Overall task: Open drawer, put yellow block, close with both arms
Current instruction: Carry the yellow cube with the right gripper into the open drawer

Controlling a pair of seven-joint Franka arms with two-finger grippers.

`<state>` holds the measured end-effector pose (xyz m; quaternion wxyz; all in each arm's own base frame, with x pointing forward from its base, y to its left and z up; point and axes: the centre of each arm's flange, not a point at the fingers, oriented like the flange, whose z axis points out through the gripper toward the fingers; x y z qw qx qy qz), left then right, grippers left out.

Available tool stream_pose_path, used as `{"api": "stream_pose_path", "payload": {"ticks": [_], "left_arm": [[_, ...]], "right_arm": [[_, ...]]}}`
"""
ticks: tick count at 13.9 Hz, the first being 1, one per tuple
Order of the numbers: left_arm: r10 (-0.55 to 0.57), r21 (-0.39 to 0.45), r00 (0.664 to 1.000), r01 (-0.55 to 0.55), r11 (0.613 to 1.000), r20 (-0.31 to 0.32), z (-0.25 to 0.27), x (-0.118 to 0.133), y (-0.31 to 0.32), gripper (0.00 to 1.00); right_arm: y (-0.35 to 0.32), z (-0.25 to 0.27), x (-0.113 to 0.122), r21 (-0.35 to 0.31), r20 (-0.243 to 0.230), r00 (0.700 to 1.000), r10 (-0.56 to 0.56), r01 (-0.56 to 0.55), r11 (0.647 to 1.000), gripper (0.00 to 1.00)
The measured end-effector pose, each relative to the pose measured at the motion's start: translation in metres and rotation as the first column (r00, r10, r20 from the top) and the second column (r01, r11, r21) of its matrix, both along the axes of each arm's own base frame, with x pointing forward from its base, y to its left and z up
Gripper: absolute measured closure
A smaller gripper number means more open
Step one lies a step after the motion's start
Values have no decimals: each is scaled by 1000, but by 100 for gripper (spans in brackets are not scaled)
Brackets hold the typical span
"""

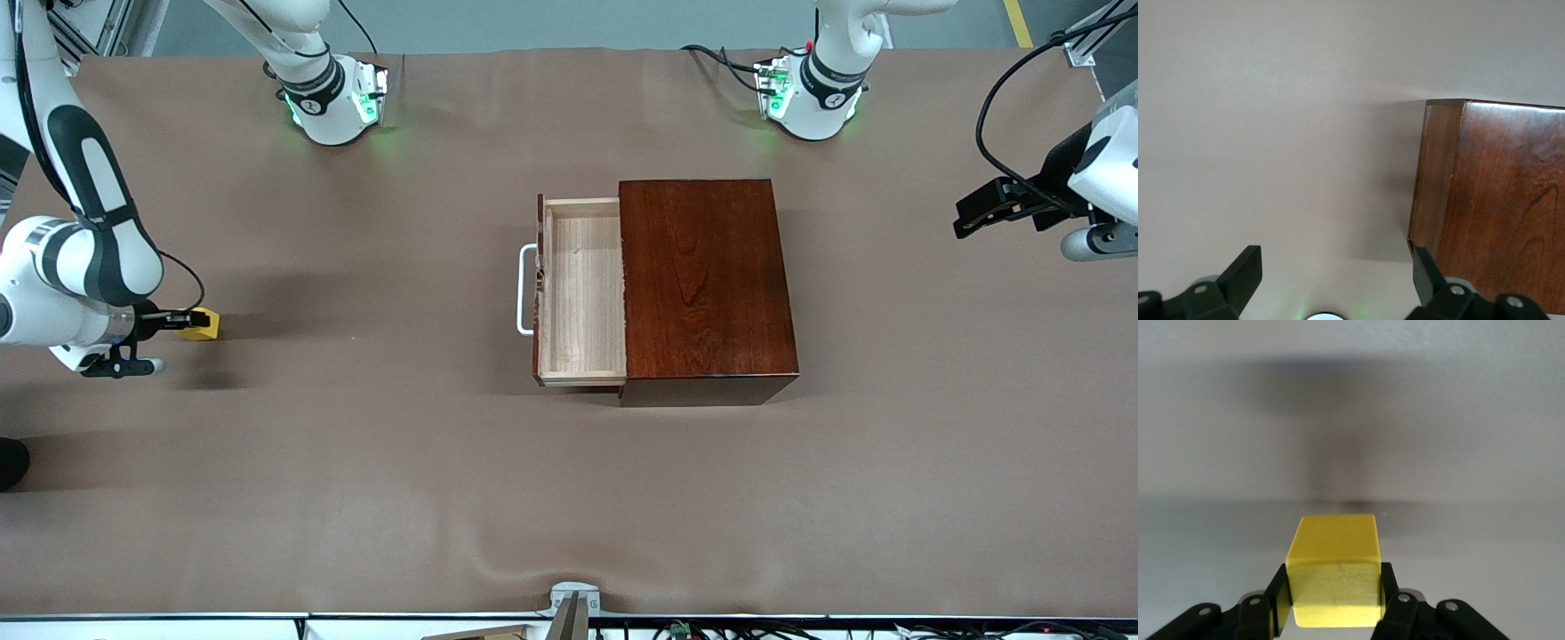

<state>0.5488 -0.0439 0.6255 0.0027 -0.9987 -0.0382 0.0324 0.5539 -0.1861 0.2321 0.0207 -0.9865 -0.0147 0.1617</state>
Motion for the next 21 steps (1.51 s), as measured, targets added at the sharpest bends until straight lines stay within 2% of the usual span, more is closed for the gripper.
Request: {"api": "stream_pose_path", "payload": {"ticks": [2, 5, 8, 13, 16, 21], "left_arm": [[-2, 0, 1000, 2, 1000, 0, 0, 0, 1, 0], [-1, 0, 1000, 1, 1000, 0, 0, 0, 3, 0], [-1, 0, 1000, 1, 1000, -1, 0, 0, 3, 0], [0, 0, 1000, 0, 1000, -3, 1, -1, 4, 0], [0, 0, 1000, 0, 1000, -2, 1, -1, 4, 0], [0, 0, 1000, 0, 1000, -2, 1, -1, 4, 0]], "right_arm": [[22, 31, 5, -5, -18, 1000, -22, 22, 1000, 44], [70, 75, 7, -45, -59, 992, -111, 109, 993, 44], [118, 105, 2, -36, -99, 973, -210, 207, 978, 44], [205, 151, -1, -138, -87, 936, -341, 328, 935, 44], [273, 179, -5, -187, -81, 900, -429, 409, 893, 44], [358, 212, -13, -212, -41, 837, -546, 527, 823, 44]]}}
